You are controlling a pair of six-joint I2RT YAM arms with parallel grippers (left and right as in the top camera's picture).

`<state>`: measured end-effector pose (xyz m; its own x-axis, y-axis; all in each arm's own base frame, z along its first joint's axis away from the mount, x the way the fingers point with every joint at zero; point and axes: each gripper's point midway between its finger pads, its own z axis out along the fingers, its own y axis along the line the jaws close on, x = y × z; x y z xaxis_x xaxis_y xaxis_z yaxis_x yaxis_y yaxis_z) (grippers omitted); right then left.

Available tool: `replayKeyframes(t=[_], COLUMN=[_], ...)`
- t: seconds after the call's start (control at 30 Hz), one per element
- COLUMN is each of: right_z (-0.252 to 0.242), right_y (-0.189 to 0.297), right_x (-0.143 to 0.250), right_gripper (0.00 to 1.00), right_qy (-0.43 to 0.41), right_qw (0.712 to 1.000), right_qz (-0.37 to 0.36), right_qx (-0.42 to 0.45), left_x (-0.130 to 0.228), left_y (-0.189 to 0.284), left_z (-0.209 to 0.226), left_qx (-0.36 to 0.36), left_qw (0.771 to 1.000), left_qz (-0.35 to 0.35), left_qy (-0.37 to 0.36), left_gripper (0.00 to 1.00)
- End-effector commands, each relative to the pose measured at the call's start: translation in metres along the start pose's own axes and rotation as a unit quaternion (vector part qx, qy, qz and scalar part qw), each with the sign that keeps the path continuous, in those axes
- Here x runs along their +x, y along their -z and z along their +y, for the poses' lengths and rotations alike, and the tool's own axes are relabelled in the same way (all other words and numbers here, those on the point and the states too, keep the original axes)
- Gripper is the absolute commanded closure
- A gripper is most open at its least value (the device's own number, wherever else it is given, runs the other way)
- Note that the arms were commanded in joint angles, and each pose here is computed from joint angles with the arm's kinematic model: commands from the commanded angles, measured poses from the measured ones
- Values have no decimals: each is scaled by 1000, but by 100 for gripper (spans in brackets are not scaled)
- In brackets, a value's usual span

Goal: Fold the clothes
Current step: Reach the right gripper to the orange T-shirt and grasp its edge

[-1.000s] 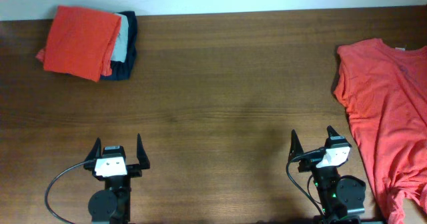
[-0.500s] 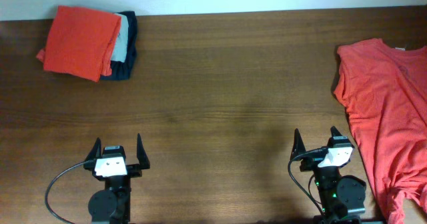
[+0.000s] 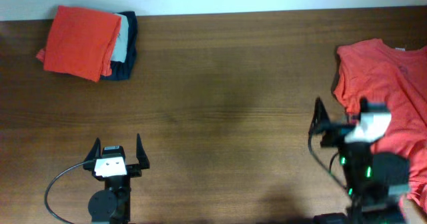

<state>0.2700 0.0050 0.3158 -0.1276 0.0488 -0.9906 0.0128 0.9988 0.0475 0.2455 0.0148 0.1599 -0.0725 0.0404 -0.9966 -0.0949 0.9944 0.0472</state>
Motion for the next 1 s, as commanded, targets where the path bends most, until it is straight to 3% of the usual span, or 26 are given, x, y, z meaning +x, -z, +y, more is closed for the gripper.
replayKeyframes(t=[0.0, 0.3, 0.43, 0.7, 0.77, 0.83, 0.9, 0.97], right_z=[-2, -60, -89, -128, -137, -155, -167, -178], right_y=[-27, -123, -166, -210, -217, -226, -234, -245], right_x=[-37, -62, -55, 35, 56, 86, 109, 137], right_gripper=[2, 2, 2, 2, 7, 24, 34, 37], right_qy=[-3, -3, 4, 19, 18, 23, 25, 21], right_qw=[999, 960, 950, 909, 898, 880, 869, 859], right_qz=[45, 259, 287, 396, 417, 446, 463, 478], right_qx=[17, 102, 121, 129, 137, 163, 175, 179], left_x=[0, 0, 0, 0, 0, 0, 0, 0], left_y=[0, 0, 0, 0, 0, 0, 0, 0], left_z=[2, 2, 2, 2, 2, 2, 2, 2], left_qx=[-6, -6, -6, -6, -6, -6, -6, -6], left_qw=[1000, 1000, 1000, 1000, 1000, 1000, 1000, 1000], left_qz=[-1, -1, -1, -1, -1, -1, -1, -1], left_qy=[-8, -8, -8, -8, -8, -8, -8, -8], left_gripper=[1, 1, 1, 1, 1, 1, 1, 1])
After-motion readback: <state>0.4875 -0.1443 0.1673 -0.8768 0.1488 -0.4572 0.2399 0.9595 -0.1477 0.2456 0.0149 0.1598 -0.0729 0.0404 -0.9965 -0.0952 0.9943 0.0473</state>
